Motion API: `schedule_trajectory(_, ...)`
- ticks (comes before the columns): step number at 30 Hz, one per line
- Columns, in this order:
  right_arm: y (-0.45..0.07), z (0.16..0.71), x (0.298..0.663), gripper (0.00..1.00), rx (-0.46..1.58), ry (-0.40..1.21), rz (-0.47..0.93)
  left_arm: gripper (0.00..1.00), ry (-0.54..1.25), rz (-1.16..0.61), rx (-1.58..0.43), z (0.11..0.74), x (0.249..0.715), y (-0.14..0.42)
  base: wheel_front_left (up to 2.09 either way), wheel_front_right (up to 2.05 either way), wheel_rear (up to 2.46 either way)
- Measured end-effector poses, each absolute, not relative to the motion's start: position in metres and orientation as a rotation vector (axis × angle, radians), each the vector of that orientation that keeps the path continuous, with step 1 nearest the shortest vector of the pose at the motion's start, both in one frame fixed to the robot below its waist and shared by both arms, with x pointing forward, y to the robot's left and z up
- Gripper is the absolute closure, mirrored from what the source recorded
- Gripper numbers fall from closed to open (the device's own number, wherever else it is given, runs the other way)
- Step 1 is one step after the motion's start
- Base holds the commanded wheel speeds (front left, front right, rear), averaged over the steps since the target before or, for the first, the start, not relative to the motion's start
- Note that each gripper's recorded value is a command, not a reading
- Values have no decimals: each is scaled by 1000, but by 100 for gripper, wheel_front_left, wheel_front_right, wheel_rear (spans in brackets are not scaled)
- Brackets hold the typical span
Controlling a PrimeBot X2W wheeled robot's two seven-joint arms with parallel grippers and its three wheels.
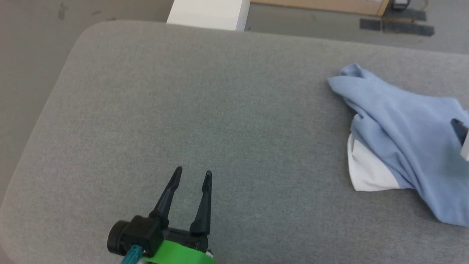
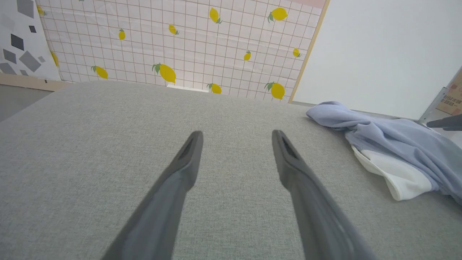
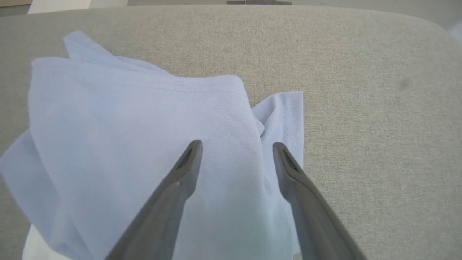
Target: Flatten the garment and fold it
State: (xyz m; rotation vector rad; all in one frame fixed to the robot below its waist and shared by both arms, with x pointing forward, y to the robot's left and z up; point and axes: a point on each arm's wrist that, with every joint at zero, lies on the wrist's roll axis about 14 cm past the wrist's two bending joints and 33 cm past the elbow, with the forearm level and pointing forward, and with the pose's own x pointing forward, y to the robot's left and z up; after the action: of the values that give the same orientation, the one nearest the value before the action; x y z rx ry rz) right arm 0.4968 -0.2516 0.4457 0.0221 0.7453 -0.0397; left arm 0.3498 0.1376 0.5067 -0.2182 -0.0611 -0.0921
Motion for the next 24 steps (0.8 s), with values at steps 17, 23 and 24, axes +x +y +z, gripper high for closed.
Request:
schedule_trajectory(17, -238, 418, 516, 100, 24, 784, -14, 0, -20, -82, -218, 493, 362, 138, 0, 0, 0)
schedule_trajectory(23, -214, 470, 528, 100, 22, 618, 71, 0, -55, -93, -220, 504, 357, 136, 0, 0, 0)
schedule_trajectory(24, -206, 480, 530, 100, 22, 589, 97, 0, -61, -93, -219, 506, 356, 136, 0, 0, 0)
